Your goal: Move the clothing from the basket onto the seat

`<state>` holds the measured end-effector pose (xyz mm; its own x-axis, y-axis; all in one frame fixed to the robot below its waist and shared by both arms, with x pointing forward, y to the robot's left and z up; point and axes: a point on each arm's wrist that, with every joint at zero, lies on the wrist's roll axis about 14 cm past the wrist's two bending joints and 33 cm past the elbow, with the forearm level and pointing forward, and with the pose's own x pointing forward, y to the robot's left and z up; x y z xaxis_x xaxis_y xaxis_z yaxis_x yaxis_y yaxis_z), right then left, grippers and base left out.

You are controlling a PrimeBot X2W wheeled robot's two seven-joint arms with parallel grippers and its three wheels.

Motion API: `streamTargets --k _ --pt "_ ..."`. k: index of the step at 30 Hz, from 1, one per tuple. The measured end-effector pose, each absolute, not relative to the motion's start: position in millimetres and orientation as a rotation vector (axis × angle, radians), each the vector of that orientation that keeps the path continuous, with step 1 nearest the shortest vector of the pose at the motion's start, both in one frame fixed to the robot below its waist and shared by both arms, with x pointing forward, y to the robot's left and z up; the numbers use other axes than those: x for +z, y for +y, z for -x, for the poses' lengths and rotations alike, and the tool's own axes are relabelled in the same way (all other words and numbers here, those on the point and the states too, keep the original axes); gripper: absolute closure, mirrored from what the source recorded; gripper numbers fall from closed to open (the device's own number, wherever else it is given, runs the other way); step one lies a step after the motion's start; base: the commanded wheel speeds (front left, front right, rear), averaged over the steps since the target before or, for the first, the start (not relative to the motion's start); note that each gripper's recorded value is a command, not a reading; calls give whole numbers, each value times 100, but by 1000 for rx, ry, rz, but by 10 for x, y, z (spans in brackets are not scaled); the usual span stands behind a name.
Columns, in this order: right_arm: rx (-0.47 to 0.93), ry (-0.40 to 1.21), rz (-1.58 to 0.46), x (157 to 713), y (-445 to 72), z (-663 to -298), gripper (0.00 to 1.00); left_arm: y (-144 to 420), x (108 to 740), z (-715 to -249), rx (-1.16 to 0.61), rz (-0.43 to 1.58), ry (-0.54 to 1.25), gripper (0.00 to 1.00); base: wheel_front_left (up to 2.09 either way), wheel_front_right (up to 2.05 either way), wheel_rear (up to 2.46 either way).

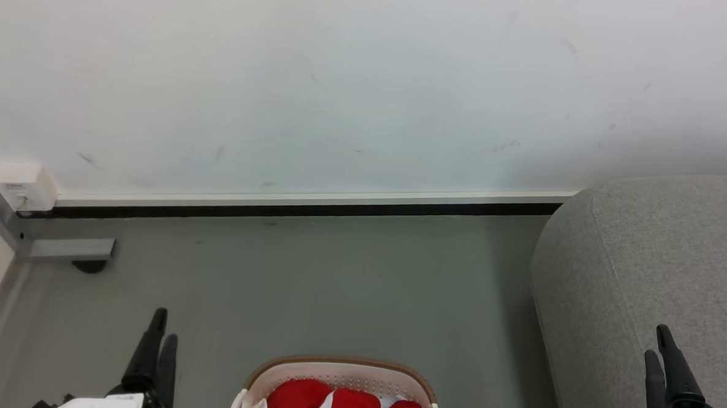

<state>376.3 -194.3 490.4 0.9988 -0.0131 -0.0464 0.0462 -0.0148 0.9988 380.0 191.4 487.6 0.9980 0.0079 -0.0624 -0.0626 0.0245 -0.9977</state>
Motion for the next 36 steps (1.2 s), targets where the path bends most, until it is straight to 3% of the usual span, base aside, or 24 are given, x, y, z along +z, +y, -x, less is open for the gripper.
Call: streamTargets --k 7,28,36 --pt "-24 -11 -1519 5034 -1957 -3770 0 1886 4983 -3842 33 1447 17 0 0 0 0" --pt "48 -11 -947 5155 -1895 -3729 0 1643 5045 -3913 5 874 50 0 0 0 0" --pt "82 5 -787 5131 -1828 -3713 0 1609 5038 -3912 5 763 45 0 0 0 0"
